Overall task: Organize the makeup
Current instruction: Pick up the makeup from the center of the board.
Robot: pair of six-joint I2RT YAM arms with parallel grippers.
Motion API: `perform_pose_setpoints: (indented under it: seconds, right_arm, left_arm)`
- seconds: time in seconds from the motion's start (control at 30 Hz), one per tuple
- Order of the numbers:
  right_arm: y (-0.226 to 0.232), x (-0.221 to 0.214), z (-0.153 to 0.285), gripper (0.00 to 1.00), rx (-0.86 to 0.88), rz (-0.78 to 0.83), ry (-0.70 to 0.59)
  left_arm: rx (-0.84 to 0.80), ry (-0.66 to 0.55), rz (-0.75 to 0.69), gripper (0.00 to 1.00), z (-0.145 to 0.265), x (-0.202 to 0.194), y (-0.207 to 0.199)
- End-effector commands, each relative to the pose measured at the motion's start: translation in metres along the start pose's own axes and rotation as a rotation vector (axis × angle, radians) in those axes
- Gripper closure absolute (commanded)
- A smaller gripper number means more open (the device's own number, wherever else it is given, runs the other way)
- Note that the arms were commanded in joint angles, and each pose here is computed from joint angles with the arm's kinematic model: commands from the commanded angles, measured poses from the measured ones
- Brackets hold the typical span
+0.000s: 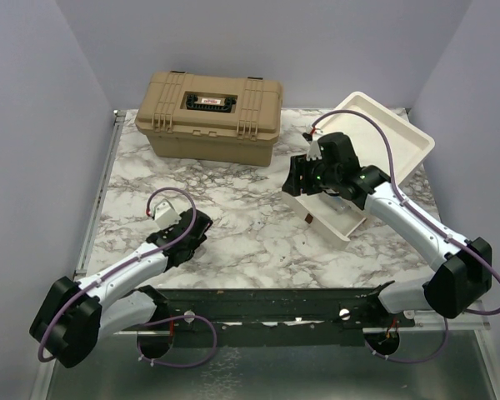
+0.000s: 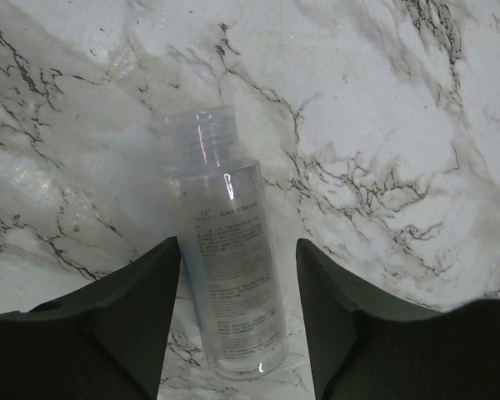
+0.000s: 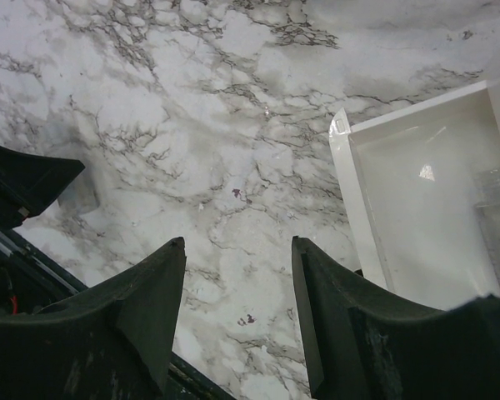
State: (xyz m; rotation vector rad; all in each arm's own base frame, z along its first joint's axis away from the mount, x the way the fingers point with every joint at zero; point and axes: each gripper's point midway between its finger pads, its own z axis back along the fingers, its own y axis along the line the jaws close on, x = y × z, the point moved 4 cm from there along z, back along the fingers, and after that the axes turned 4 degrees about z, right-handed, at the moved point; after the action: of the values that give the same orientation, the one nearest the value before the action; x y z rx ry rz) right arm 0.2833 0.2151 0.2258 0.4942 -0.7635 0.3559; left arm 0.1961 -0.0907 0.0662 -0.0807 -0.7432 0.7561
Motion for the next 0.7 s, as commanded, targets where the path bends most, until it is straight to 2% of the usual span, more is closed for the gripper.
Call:
perform_pose_setpoints:
  seconds: [0.0, 0.13, 0.27, 0.4, 0.53, 0.67]
  right_arm:
    - [0.001, 0.002, 0.001, 0.40, -0.015, -0.007, 0.014]
    - [0.000, 0.000, 0.001, 0.40, -0.018, -0.009, 0.019]
    - [-0.001, -0.001, 0.001, 0.40, -0.023, -0.010, 0.022]
    - [-0.001, 0.000, 0.001, 0.40, -0.025, -0.008, 0.021]
    - [0.003, 0.002, 0.002, 0.40, -0.002, -0.013, 0.013]
    - [0.006, 0.009, 0.008, 0.40, 0.001, -0.050, -0.044]
  left_arm:
    - [-0.016, 0.026, -0.001, 0.43, -0.004, -0.005, -0.001]
    - [-0.018, 0.035, -0.015, 0.51, -0.005, -0.007, -0.002]
    - [-0.025, 0.043, -0.031, 0.64, -0.005, -0.008, -0.005]
    - [-0.057, 0.049, -0.048, 0.69, -0.002, -0.005, -0.013]
    - [-0.197, 0.072, -0.076, 0.84, 0.010, 0.000, -0.040]
    - [-0.392, 0.093, -0.065, 0.84, 0.029, 0.006, -0.073]
